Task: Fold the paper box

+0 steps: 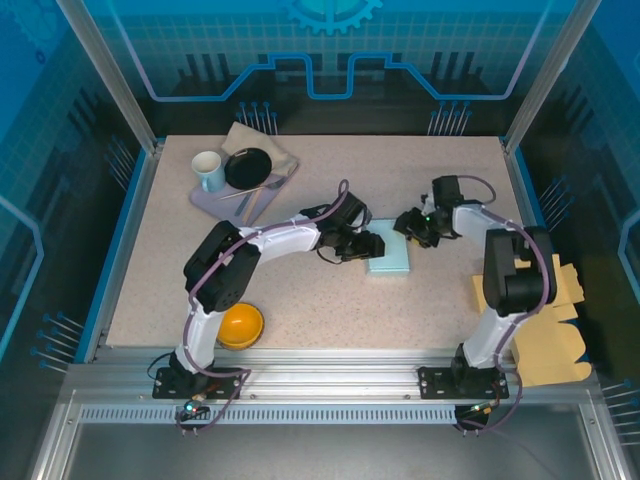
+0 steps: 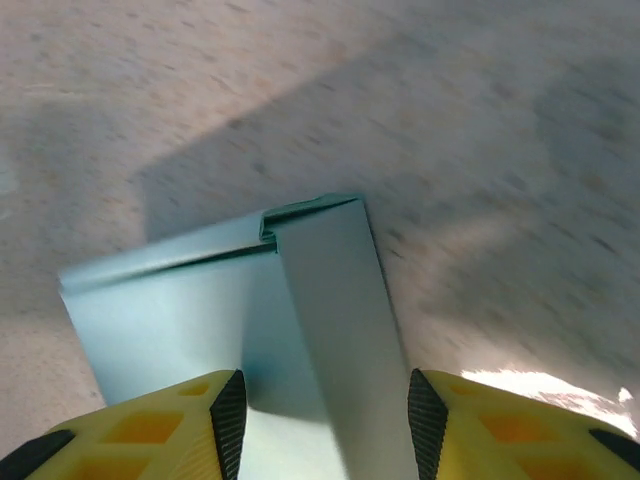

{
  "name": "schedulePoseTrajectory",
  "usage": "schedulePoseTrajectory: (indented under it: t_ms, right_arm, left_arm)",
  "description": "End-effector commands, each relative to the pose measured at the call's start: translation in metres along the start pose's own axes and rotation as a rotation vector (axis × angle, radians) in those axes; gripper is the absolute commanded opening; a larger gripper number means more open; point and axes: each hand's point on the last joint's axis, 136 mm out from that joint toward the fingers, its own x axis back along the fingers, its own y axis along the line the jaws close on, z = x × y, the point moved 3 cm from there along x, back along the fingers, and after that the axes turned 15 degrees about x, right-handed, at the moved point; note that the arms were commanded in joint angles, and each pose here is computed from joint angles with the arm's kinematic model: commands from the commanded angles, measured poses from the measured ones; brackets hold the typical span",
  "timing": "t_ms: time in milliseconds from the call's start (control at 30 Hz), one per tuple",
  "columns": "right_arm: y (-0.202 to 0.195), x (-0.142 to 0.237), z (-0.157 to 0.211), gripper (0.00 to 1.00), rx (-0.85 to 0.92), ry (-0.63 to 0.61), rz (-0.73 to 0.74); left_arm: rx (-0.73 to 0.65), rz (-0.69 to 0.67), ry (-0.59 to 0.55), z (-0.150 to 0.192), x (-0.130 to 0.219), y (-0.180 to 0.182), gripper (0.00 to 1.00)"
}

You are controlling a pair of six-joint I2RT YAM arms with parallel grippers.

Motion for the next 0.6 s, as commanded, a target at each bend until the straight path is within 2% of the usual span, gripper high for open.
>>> schedulePoseTrajectory:
  t_ms: [0,100,200,300,433,567]
  right_arm:
    - [0.038,-0.010,-0.032,0.48,0.113,-0.047,-0.132]
    - [0.053,-0.020,-0.054,0.49,0.154,-0.039,-0.162]
    - [0.048,-0.014,-0.066,0.49,0.164,-0.043,-0.076]
    - [0.039,0.008,-0.071,0.49,0.157,-0.066,0.015]
    - [0.017,0.037,-0.050,0.50,0.081,-0.045,0.155]
    - [0.003,0.051,-0.012,0.51,-0.021,-0.067,0.135]
  left_arm:
    - [0.027,0.052,0.033,0.010,0.002,-0.011,0.58]
    - [0.039,0.076,0.039,0.016,0.010,-0.015,0.58]
    - [0.054,0.000,-0.014,0.011,0.029,0.001,0.58]
    - [0.080,-0.056,-0.082,-0.004,0.060,0.022,0.58]
    - [0.101,-0.022,-0.152,-0.038,0.098,0.032,0.58]
    - [0.027,-0.034,-0.161,-0.065,0.093,0.026,0.59]
